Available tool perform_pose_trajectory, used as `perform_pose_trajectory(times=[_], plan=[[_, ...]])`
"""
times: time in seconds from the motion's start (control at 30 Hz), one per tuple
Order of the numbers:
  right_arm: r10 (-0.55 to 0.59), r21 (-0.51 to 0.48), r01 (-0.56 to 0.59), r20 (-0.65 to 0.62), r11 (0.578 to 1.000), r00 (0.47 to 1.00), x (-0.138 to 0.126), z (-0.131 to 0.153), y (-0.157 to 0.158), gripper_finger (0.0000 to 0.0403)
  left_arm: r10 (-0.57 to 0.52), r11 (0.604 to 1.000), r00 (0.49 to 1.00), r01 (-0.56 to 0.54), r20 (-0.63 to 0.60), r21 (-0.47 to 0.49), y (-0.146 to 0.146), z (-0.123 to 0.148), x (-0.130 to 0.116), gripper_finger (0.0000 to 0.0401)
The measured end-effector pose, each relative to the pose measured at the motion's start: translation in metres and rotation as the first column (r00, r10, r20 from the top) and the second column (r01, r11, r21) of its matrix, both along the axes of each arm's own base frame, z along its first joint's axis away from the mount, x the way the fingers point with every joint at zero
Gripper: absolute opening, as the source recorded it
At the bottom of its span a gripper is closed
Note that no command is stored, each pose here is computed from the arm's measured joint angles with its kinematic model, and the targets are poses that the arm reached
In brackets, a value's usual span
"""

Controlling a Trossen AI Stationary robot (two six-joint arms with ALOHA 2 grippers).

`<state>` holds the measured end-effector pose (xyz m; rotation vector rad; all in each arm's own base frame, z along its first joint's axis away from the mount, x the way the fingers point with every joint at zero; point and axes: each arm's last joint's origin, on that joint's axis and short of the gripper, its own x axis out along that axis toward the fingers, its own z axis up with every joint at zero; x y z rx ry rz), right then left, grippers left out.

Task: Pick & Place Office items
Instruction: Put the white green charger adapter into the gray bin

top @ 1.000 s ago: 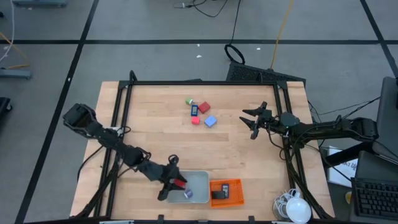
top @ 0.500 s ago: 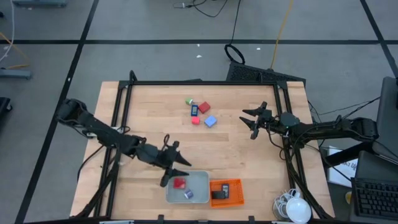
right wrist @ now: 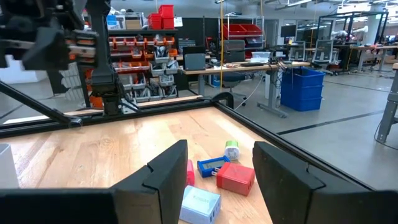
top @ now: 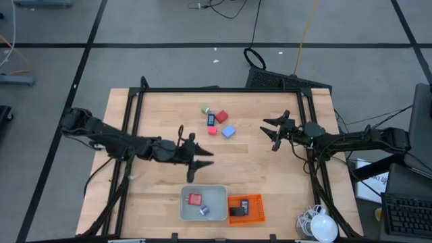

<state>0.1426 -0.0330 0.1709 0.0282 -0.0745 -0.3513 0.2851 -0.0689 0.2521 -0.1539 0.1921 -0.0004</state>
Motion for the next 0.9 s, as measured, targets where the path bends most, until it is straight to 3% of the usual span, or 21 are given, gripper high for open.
perform_pose_trajectory(times=[0.6, 0.9], plan=[[0.0, 0.0, 0.0, 0.0, 1.0, 1.0, 0.0, 0.0, 0.0, 0.0171, 0.173, 0.985, 0.985, -0.173, 0.011, 0.0, 0.049, 0.001, 0.008, 0.0141], [0.0, 0.0, 0.0, 0.0, 1.0, 1.0, 0.0, 0.0, 0.0, 0.0171, 0.219, 0.964, 0.976, -0.218, 0.012, 0.154, 0.071, 0.001, 0.008, 0.0132]])
